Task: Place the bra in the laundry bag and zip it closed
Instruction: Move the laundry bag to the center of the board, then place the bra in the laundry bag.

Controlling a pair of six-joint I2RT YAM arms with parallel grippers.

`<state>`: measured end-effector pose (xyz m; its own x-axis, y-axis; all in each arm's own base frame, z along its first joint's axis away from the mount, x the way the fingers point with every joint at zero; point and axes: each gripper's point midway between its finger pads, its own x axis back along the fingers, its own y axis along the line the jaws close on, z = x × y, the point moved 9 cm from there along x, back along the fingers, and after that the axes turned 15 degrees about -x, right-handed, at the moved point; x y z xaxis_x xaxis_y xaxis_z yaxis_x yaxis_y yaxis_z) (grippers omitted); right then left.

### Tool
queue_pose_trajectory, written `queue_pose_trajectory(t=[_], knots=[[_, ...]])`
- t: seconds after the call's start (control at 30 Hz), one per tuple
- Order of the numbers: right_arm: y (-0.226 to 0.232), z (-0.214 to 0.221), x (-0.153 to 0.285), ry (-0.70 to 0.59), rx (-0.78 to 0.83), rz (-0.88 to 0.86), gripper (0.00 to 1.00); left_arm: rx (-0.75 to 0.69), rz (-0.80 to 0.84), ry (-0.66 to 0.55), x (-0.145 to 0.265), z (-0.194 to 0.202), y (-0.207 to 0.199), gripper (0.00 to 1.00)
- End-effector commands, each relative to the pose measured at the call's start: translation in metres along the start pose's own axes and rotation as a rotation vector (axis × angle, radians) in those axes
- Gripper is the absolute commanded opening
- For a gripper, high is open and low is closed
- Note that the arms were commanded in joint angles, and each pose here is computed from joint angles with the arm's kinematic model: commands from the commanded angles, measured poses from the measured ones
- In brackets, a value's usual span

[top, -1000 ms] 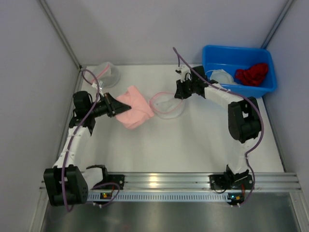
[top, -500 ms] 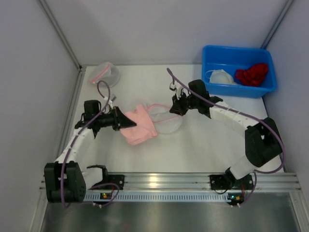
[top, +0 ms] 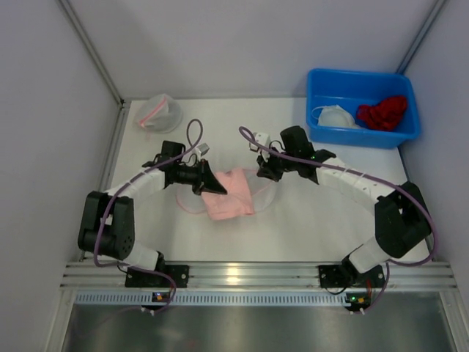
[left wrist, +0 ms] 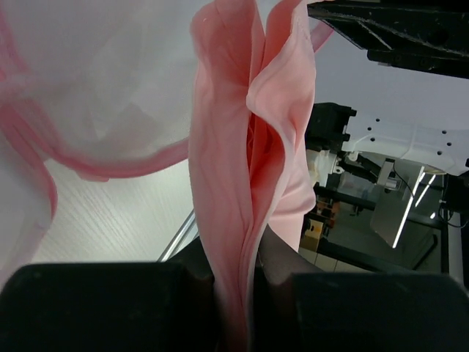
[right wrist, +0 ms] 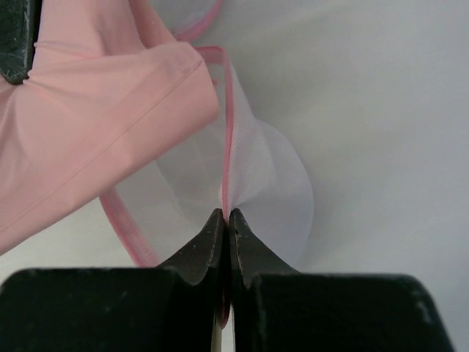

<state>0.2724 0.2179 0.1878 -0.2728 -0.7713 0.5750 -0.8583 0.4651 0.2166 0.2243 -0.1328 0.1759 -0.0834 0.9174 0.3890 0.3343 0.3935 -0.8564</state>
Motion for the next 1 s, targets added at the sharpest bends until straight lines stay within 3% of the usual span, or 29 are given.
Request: queue_pose_trajectory(t=[0.0,0.33,0.6,0.73,0.97], knots=[[-0.004,-0.029,0.001,-0.075,0.121,0.034,0.00,-0.032,0.031,0.045,-0.014,-0.011,-0.004,0.00],[0.011,-0.045,-0.013,-0.092,0.127,-0.009,0.00,0.071,0.016,0.102,-0.047,-0.039,0.012,0.00],[0.023,-0.020,-0.015,-0.052,0.064,-0.019,0.00,0.157,-0.011,-0.186,-0.021,-0.069,0.021,0.00],[0.032,-0.016,-0.017,-0.040,-0.096,-0.058,0.00,0.189,-0.159,-0.323,-0.019,-0.071,0.028,0.00],[0.047,-0.015,-0.027,-0.027,-0.294,-0.196,0.00,0.323,-0.295,-0.423,-0.032,-0.074,0.028,0.00]])
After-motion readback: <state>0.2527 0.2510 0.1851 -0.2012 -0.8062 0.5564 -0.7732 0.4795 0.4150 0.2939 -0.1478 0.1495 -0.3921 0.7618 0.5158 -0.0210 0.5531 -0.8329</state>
